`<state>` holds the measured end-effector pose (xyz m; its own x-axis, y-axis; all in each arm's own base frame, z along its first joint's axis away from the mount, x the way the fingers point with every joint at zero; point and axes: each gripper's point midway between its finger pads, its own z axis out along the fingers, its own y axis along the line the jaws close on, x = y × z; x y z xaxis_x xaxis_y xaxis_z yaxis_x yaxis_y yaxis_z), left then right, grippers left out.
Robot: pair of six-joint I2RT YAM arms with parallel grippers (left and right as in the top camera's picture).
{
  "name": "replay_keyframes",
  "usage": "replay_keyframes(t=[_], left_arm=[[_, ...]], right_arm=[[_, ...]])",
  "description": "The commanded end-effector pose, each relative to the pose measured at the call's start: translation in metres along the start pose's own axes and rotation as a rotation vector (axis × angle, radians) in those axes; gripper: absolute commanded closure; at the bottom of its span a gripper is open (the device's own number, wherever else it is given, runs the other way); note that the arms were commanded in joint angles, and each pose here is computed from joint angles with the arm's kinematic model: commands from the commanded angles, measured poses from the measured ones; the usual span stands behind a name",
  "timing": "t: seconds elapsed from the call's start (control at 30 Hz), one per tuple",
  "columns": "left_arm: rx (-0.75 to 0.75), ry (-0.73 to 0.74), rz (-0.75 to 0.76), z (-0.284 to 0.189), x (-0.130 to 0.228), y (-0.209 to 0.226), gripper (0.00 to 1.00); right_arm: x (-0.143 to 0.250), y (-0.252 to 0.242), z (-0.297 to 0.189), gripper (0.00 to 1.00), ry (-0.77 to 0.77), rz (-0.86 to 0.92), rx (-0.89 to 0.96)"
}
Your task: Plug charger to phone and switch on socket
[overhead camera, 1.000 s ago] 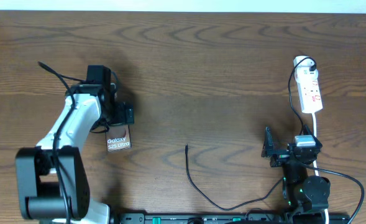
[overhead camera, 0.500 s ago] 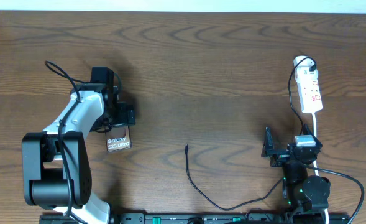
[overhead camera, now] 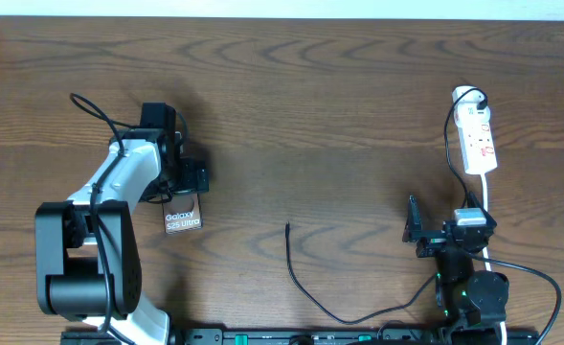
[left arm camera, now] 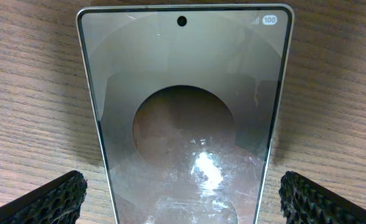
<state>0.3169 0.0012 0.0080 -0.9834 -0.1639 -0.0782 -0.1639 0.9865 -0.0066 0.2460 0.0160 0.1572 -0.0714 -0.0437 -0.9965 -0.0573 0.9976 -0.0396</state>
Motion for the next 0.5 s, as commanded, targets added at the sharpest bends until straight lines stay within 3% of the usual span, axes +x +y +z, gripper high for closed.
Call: replay_keyframes(t=[0.0,0.47], left_arm=[[-0.035,0.016,0.002,0.0071,0.0033,0.0078,0.00],[-0.035,0.022,0.001,0.0081,0.0053,0.0078,0.00]], right_arm=[[0.0003,-0.0031,-0.0002,0.01,0.000,-0.012,0.015],[0.0003,-0.0031,-0.0002,0.01,0.000,-0.012,0.015]])
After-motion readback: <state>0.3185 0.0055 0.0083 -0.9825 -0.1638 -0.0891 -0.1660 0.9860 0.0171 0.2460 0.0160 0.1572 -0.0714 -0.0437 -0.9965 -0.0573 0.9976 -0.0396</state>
